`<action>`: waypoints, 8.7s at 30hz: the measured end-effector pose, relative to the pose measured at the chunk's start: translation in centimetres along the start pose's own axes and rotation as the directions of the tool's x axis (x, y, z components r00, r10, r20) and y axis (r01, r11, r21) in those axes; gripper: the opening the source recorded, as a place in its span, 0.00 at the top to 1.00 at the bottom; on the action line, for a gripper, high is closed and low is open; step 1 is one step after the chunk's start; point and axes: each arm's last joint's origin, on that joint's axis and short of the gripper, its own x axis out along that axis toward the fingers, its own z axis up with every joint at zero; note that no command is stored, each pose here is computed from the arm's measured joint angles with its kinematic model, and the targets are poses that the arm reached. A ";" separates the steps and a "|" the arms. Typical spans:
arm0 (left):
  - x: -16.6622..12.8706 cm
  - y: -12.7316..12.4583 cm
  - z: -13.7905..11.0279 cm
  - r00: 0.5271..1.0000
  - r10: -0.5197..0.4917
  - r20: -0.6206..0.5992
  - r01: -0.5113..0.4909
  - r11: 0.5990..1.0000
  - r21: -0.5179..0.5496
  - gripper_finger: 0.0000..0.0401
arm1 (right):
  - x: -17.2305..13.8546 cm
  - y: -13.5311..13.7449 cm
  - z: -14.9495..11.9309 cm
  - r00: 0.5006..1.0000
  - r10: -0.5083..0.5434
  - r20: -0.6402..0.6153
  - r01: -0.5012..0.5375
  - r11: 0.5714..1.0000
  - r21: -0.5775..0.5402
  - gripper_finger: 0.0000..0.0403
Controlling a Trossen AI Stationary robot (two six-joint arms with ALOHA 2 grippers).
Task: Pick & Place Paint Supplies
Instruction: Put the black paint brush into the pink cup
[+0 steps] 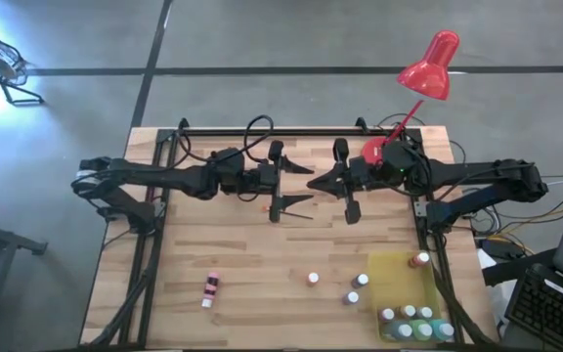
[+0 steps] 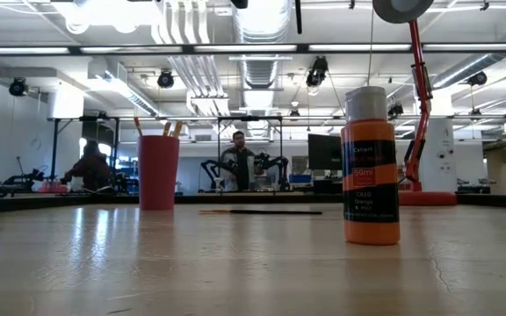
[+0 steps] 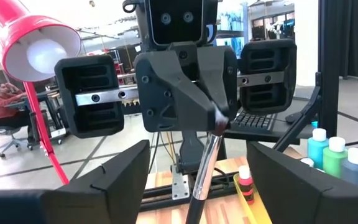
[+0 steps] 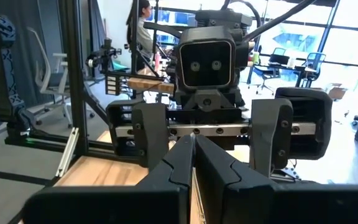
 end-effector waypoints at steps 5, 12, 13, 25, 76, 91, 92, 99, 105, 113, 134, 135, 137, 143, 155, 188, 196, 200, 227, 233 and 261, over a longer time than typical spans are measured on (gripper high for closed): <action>0.0 0.0 0.0 1.000 0.001 0.000 -0.001 1.000 0.000 0.43 | 0.0 0.0 0.0 1.000 0.000 0.000 0.000 1.000 0.002 0.98; 0.0 0.0 0.1 1.000 0.002 0.006 -0.002 1.000 0.001 0.60 | 0.0 0.0 0.0 1.000 0.000 -0.001 0.000 1.000 0.003 0.98; 0.0 0.0 0.1 1.000 0.003 0.010 -0.003 1.000 0.001 0.61 | 0.0 0.0 0.0 1.000 0.000 -0.001 0.000 1.000 0.003 0.98; -0.2 0.0 0.3 1.000 -0.001 0.005 0.001 1.000 -0.005 0.83 | 0.0 0.0 -0.2 1.000 0.001 -0.020 -0.001 1.000 0.006 0.98; -3.0 0.3 1.8 0.982 0.115 -0.151 -0.122 0.992 -0.036 0.98 | -4.6 0.2 5.5 0.901 0.001 -0.435 0.101 0.972 0.211 0.52; -11.9 -0.2 5.3 0.766 0.552 -0.330 -0.532 0.832 0.157 0.98 | -6.4 2.3 1.9 0.799 0.009 -0.601 0.172 0.955 0.242 0.64; -12.4 -0.2 5.0 0.756 0.565 -0.330 -0.545 0.823 0.162 0.98 | -6.5 2.5 1.5 0.802 0.010 -0.597 0.172 0.954 0.246 0.65; -15.5 -0.8 1.2 0.745 0.626 -0.229 -0.625 0.776 0.085 0.98 | -8.0 3.0 -0.7 0.877 -0.027 -0.479 0.176 0.947 0.269 0.73; -17.2 -1.3 -2.3 0.684 0.717 -0.130 -0.718 0.694 0.053 0.98 | -9.3 3.1 -1.7 0.923 -0.034 -0.382 0.158 0.942 0.296 0.79; -17.9 -1.7 -6.9 0.647 0.749 -0.143 -0.755 0.655 0.019 0.98 | -10.0 3.1 -1.7 0.948 -0.040 -0.315 0.140 0.943 0.303 0.85; -16.7 -0.5 -12.5 0.540 0.794 -0.281 -0.815 0.576 0.062 0.98 | -9.3 3.1 -2.2 0.944 -0.039 -0.329 0.142 0.945 0.296 0.82; -16.6 -0.5 -12.6 0.537 0.794 -0.286 -0.815 0.576 0.067 0.98 | -9.3 3.1 -2.2 0.944 -0.039 -0.328 0.142 0.945 0.296 0.82; -16.5 -0.4 -13.0 0.530 0.794 -0.299 -0.815 0.574 0.080 0.98 | -9.3 3.1 -2.2 0.944 -0.039 -0.328 0.142 0.945 0.296 0.80; -16.2 -0.3 -14.1 0.510 0.793 -0.334 -0.816 0.568 0.104 0.98 | -9.3 3.1 -2.2 0.944 -0.039 -0.329 0.142 0.945 0.296 0.77; -16.1 -0.2 -15.4 0.472 0.791 -0.388 -0.824 0.553 0.126 0.98 | -9.3 3.1 -2.3 0.943 -0.038 -0.330 0.142 0.944 0.296 0.72; -14.7 0.8 -11.3 0.516 0.804 -0.297 -0.827 0.557 0.071 0.77 | -9.3 3.1 -2.2 0.943 -0.038 -0.329 0.147 0.938 0.314 0.85; -12.8 1.1 -6.7 0.794 0.581 -0.182 -0.601 0.795 -0.084 0.77 | -9.3 3.1 -2.3 0.943 -0.038 -0.330 0.147 0.938 0.313 0.90; -11.6 1.0 -4.8 0.897 0.397 -0.195 -0.417 0.905 -0.078 0.77 | -9.3 3.1 -2.3 0.943 -0.038 -0.330 0.147 0.938 0.313 0.91; -5.6 0.2 -12.6 0.471 0.104 -0.876 -0.173 0.985 0.025 0.64 | -9.3 3.2 -2.9 0.937 -0.037 -0.347 0.151 0.940 0.307 0.78; -5.3 -0.2 -15.2 0.362 0.078 -0.929 -0.128 0.991 0.033 0.49 | -9.3 3.2 -3.0 0.936 -0.037 -0.349 0.152 0.939 0.307 0.75; -2.9 0.0 -20.8 0.182 -0.031 -0.983 -0.042 0.998 -0.039 0.49 | -9.2 3.2 -3.5 0.930 -0.036 -0.366 0.156 0.939 0.305 0.90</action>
